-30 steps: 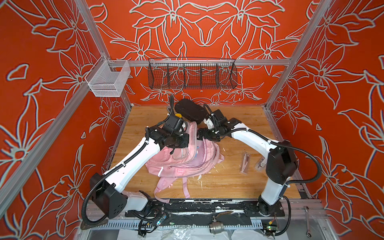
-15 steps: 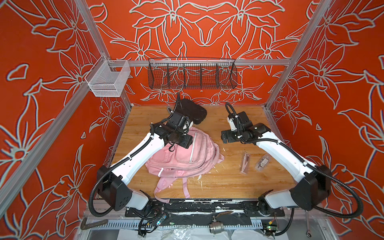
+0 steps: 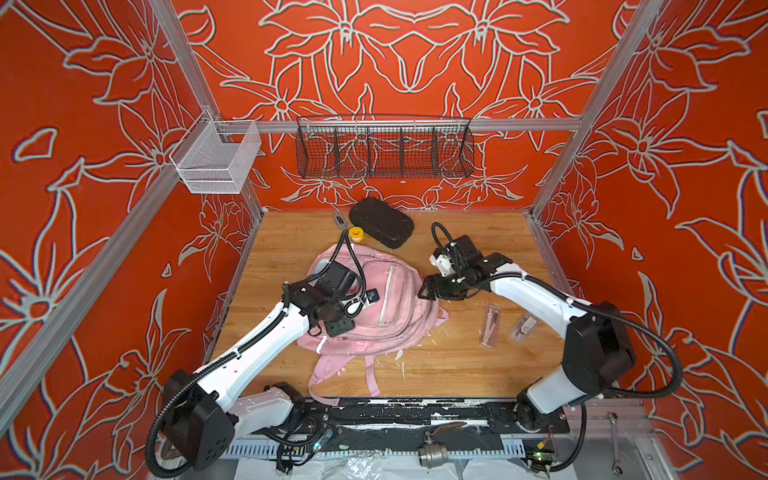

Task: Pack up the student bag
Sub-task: 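Release the sharpener and withdraw the right gripper while the left grips the compartment edge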

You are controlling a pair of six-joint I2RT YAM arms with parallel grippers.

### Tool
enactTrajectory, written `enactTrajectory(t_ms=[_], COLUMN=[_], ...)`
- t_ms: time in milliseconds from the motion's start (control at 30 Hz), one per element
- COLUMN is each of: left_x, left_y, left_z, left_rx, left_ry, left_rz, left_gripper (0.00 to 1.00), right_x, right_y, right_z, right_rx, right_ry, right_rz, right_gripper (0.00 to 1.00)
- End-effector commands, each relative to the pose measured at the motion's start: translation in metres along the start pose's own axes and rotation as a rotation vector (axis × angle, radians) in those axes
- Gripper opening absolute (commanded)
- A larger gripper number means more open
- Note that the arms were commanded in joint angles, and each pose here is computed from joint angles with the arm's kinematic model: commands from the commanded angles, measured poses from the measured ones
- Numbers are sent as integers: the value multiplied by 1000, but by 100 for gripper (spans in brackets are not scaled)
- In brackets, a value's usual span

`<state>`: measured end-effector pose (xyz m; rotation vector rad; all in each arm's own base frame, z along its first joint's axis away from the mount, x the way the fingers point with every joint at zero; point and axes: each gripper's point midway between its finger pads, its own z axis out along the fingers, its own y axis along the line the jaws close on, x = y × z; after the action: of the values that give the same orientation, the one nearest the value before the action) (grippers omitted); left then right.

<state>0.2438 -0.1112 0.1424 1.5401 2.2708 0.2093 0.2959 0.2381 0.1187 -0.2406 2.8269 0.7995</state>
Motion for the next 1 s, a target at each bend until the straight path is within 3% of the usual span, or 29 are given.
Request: enactTrajectory(t_ms=[0,100,267,400,600,700,800,967], left_x=[21,31,47,53,52,48,35,13], left_y=[1,-3,-6,-15,-13,-5,-1,-7], left_z=[5,6,13,24,43,48,52,50], left_rx=[-30,-24,-51,-64,-149,-186,-170,-139], left_ry=[69,67,63,42,0,-15,-53,-154], left_rz=[130,174,220,264,273,214,122,108], left_gripper=[69,69,70,69,69,69,68,68], right_x=[6,9,-10,-36,-73,-84,-88,-82], right_y=[9,-4,-20,-47,-55,-51,-50,-54], right_z=[12,24,24,12,16,17,17,21], right_rx=[-38,9,16,70,69,54,51,55], right_ry=[84,133,112,73,61,54,45,59], right_rz=[70,79,79,62,32,26,29,40], right_gripper=[69,55,17,1,0,0,0,0])
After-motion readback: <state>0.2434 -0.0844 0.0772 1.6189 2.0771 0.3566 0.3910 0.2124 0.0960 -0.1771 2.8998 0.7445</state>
